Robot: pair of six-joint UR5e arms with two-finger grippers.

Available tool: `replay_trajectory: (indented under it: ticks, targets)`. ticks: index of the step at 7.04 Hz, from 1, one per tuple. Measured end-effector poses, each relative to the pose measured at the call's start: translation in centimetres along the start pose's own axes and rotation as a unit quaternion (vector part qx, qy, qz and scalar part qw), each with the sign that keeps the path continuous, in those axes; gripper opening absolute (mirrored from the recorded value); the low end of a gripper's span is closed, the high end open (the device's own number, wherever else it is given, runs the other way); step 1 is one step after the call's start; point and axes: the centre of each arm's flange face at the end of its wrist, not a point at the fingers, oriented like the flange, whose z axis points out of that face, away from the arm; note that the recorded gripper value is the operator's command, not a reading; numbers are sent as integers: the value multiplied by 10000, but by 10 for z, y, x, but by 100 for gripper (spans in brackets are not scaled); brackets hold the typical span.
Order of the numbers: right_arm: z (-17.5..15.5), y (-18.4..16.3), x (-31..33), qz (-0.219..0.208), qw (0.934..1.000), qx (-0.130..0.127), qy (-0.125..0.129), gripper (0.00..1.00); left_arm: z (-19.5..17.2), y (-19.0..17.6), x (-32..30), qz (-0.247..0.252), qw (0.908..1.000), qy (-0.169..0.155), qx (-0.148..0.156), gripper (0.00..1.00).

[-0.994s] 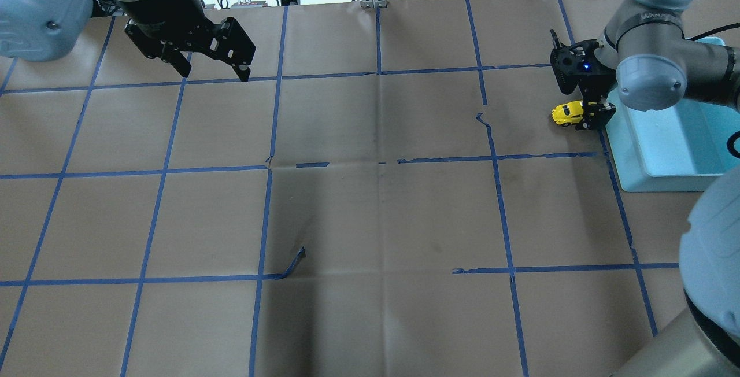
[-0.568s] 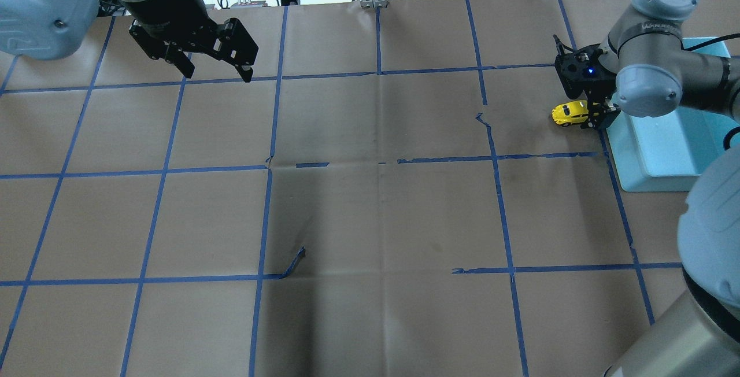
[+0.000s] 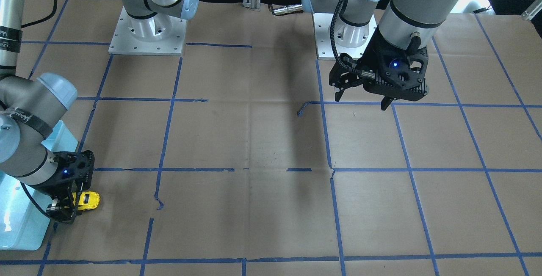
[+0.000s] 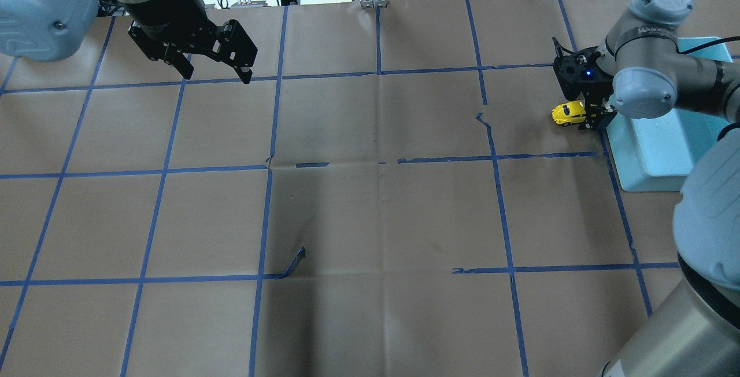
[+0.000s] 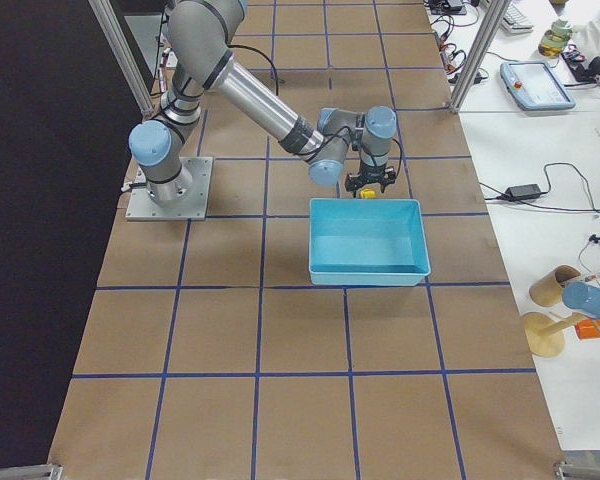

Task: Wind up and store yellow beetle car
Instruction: 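Close the right gripper on the yellow beetle car, then lift the car and carry it over the light-blue bin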

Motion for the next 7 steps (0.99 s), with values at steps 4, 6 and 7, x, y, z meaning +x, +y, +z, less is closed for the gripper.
replay_trajectory:
  ticks: [4, 6, 7]
  targets:
    - [8, 2, -1, 235, 9997, -70, -46, 18, -3, 4, 1, -5, 10000, 16, -7, 99]
    - [-5, 0, -2, 456, 9989, -112, 34, 6, -5, 7, 2, -4, 10000, -13, 2, 99]
    - [-27, -6, -2, 631, 9978, -81, 164, 7, -11, 12, 1, -23, 10000, -33, -3, 99]
